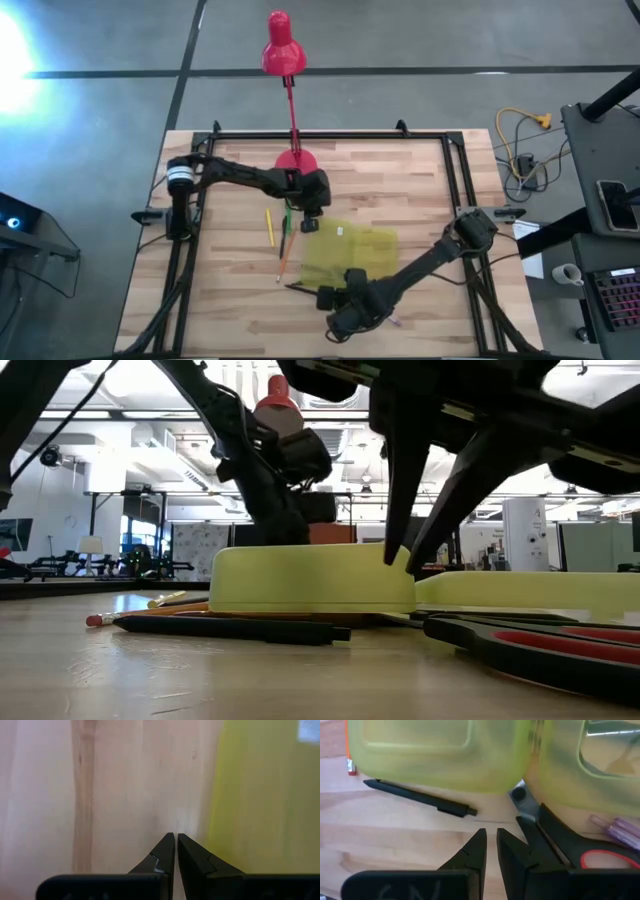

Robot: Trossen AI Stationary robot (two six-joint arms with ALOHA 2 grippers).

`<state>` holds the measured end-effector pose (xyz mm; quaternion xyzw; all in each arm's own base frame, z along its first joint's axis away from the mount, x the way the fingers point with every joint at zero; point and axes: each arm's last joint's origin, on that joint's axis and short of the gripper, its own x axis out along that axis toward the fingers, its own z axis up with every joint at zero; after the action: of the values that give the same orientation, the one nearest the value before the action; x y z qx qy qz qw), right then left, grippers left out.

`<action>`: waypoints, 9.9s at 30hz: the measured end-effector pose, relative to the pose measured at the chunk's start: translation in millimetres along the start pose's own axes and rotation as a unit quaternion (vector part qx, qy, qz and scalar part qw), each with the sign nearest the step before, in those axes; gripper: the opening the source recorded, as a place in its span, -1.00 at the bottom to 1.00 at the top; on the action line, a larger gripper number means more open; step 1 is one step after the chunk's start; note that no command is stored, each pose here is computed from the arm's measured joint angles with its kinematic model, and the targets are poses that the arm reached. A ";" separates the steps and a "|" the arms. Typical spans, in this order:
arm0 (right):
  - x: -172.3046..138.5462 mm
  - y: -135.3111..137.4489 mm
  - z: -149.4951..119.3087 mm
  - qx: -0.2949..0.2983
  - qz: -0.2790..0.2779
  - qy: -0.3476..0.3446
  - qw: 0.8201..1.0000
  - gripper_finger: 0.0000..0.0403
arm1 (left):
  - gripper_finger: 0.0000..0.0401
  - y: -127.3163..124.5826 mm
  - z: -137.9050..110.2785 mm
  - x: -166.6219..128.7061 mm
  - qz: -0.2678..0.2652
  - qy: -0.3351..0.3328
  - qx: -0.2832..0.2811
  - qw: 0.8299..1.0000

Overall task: Pick & place school supplies into a supply box
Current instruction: Prepare the yellow supply box, then put the black scissors into the yellow supply box

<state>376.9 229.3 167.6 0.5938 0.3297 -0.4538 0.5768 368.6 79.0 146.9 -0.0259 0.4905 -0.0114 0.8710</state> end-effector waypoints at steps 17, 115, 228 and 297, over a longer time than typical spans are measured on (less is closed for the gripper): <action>12.0 1.0 28.0 -0.052 -0.047 -0.036 0.997 -0.81 | -0.97 -3.4 -12.2 -1.9 -0.018 0.032 0.002 0.999; -117.9 42.6 148.1 -0.160 0.066 -0.208 0.963 -0.81 | -0.97 -95.6 7.2 -23.3 -0.077 -0.026 -0.002 0.997; -142.3 -50.1 182.5 -0.428 0.103 -0.102 0.892 -0.96 | -0.97 -98.0 -83.2 -116.7 -0.086 -0.152 -0.255 0.951; -82.8 -58.3 71.3 -0.338 -0.037 0.117 0.933 -0.16 | -0.97 -116.9 -91.0 -115.2 -0.073 -0.128 -0.241 0.959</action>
<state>281.5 176.9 226.8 0.4001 0.5505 -0.2637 0.6836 231.7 -35.6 204.8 -0.2716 0.3597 0.0467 0.8914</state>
